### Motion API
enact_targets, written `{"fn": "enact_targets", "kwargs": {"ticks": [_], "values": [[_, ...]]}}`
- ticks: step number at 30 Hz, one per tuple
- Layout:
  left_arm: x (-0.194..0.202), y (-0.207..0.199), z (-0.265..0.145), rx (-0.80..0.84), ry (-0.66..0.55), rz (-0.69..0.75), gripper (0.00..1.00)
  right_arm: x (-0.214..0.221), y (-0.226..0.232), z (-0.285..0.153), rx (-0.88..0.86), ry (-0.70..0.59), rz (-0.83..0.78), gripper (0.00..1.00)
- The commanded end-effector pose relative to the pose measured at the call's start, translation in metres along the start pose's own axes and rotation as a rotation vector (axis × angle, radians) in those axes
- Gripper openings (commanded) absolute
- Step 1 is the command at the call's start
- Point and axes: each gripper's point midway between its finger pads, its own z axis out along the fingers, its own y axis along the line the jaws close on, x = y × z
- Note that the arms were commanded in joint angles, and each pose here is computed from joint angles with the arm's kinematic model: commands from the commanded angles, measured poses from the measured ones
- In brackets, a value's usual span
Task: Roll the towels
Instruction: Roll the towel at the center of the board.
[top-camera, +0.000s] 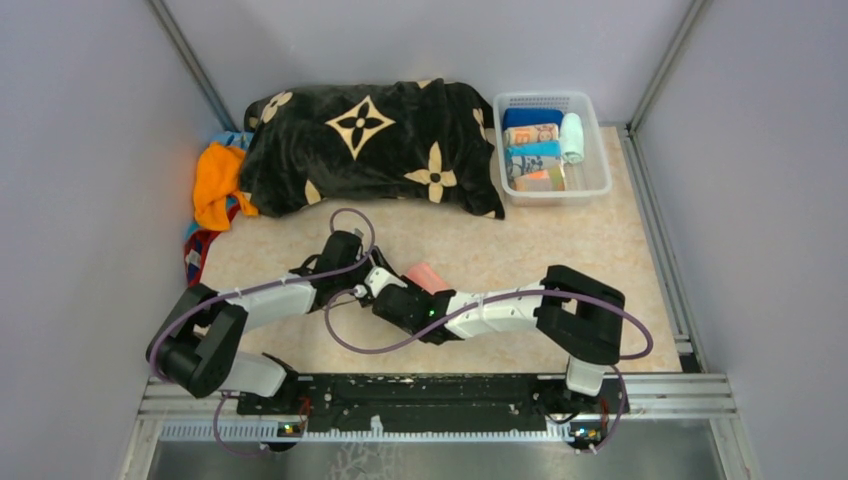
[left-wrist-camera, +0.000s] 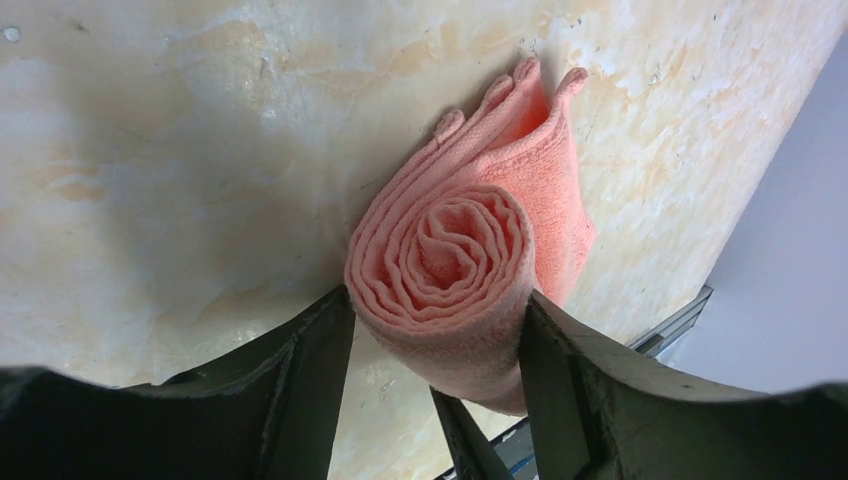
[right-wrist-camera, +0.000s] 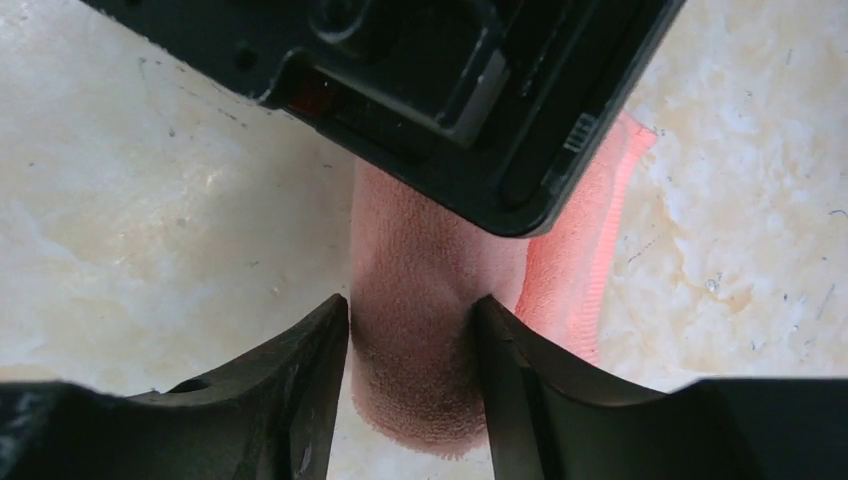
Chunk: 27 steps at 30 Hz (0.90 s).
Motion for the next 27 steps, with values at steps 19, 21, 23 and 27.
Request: {"fn": "enact_targets", "kwargs": {"ticks": [19,21,23,27], "values": [[-0.001,-0.013,-0.051,0.082,-0.081,0.006,0.88,-0.004,0.008,-0.028,-0.839,-0.081,0.587,0.19],[0.002,-0.018,-0.048,0.118,-0.061,-0.002,0.88,-0.004,0.005,-0.029,-0.899,-0.085,0.640,0.19],[0.003,-0.024,-0.044,0.149,-0.046,-0.010,0.87,0.004,0.006,-0.022,-0.934,-0.050,0.692,0.19],[-0.001,-0.039,-0.032,0.206,-0.028,-0.003,0.85,0.019,0.005,-0.011,-0.990,-0.003,0.788,0.19]]}}
